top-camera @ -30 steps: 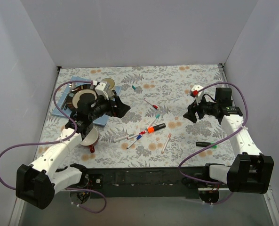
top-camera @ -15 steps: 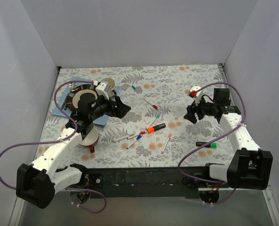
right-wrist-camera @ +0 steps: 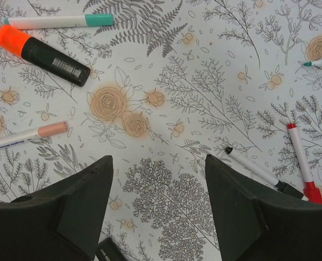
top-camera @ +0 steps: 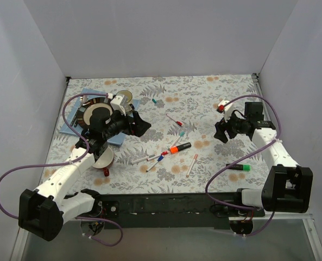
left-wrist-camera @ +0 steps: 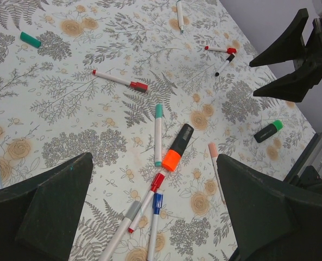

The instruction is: Open the pen caps

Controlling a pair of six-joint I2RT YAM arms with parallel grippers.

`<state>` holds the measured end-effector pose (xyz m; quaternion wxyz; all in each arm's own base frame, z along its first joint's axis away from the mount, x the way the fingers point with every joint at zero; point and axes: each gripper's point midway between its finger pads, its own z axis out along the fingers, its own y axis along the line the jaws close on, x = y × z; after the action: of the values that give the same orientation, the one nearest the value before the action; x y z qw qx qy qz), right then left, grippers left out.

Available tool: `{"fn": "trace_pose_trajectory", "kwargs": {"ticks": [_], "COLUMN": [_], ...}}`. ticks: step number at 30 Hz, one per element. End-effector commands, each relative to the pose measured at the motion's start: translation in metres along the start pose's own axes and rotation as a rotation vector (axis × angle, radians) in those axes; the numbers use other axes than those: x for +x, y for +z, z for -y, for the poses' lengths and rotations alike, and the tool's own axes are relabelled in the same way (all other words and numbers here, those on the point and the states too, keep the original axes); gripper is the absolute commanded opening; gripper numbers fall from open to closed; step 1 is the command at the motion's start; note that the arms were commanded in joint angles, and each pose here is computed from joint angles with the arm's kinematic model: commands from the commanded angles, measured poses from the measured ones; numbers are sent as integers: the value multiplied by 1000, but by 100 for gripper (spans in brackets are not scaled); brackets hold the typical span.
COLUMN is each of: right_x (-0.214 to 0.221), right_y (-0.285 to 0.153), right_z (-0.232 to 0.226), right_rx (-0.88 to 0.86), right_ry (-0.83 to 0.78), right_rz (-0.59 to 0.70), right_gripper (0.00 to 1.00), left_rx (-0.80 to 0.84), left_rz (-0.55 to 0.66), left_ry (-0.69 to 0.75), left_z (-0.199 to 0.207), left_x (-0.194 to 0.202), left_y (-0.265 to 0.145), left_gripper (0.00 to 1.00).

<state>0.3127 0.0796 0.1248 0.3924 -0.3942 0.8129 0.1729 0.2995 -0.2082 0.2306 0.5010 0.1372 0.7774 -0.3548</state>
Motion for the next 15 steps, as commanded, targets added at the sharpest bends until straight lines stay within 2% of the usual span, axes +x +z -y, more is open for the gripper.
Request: {"fn": "trace_pose_trajectory", "kwargs": {"ticks": [1,15], "right_x": [6,43], "right_y": [2,16], "right_z": [11,50], "right_rx": [44,168], "right_ry": [-3,42], "right_rz": [-40,-219], "right_gripper": [76,73], "left_rx": [19,22], "left_rz": [51,74], "left_ry": [33,46], "left_z": [10,14], "left_x": [-21,-27], "left_y": [-8,-14], "left_gripper": [98,98]}}
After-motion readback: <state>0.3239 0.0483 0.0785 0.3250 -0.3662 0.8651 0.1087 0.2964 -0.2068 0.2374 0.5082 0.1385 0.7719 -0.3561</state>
